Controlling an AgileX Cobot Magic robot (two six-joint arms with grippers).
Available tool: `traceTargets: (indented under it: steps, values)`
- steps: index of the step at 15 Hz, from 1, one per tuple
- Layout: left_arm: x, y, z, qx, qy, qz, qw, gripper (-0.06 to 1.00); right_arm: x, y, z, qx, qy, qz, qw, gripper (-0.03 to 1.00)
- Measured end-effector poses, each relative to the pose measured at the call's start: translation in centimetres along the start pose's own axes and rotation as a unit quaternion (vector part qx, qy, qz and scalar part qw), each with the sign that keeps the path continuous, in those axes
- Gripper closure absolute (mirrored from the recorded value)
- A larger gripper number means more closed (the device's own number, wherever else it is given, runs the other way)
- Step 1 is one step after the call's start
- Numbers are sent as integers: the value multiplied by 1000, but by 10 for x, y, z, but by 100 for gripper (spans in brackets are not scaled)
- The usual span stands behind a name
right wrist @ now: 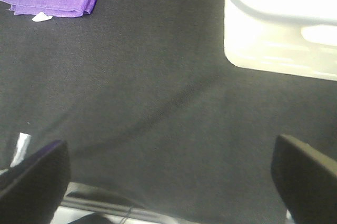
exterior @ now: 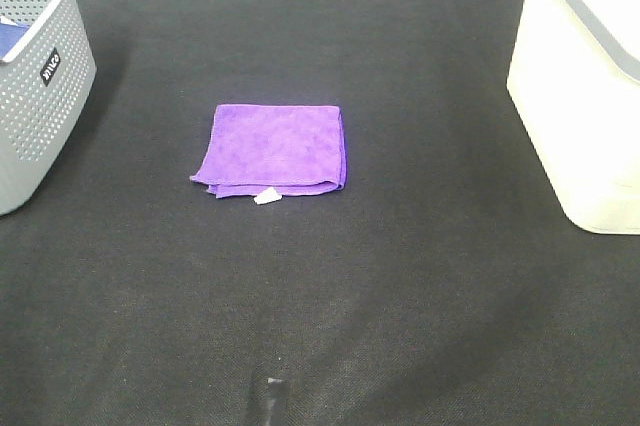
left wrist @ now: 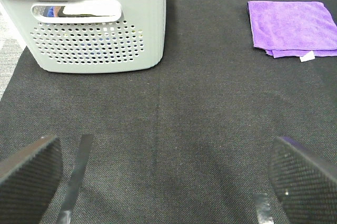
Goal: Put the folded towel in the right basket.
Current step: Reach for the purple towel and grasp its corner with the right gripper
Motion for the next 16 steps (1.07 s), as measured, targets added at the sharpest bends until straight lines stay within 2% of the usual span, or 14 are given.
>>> traceTargets:
  steps: [3,7,9,12,13,16]
  values:
    - [0,0,0,0,0,0,1000,-4,-32,-19,12,-35,-18,27,999,-2]
    - [0,0,0,0,0,0,1000,-4,-43,-37,19,-61,-40,40,997,-2]
    - [0,0,0,0,0,0,1000,-4,-60,-64,31,-100,-70,55,991,-1]
    - [0,0,0,0,0,0,1000,-4,-86,-132,68,-132,-50,112,984,1]
    - [0,0,0,0,0,0,1000,-4,-95,-173,91,-143,-33,144,979,1]
    - [0,0,0,0,0,0,1000,-4,-109,-247,130,-170,-23,192,966,1]
Point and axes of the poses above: a point on each arm's last joint axis where the gripper is mounted, y pointing back along that axis away from the gripper, z along the wrist's bending axis when the last joint is at zero, x = y × z, the point moved 6 cm from there along -y, pointing out along that axis toward the gripper, and after that the axes turned 9 degrees about -y, right-handed, at the moved point
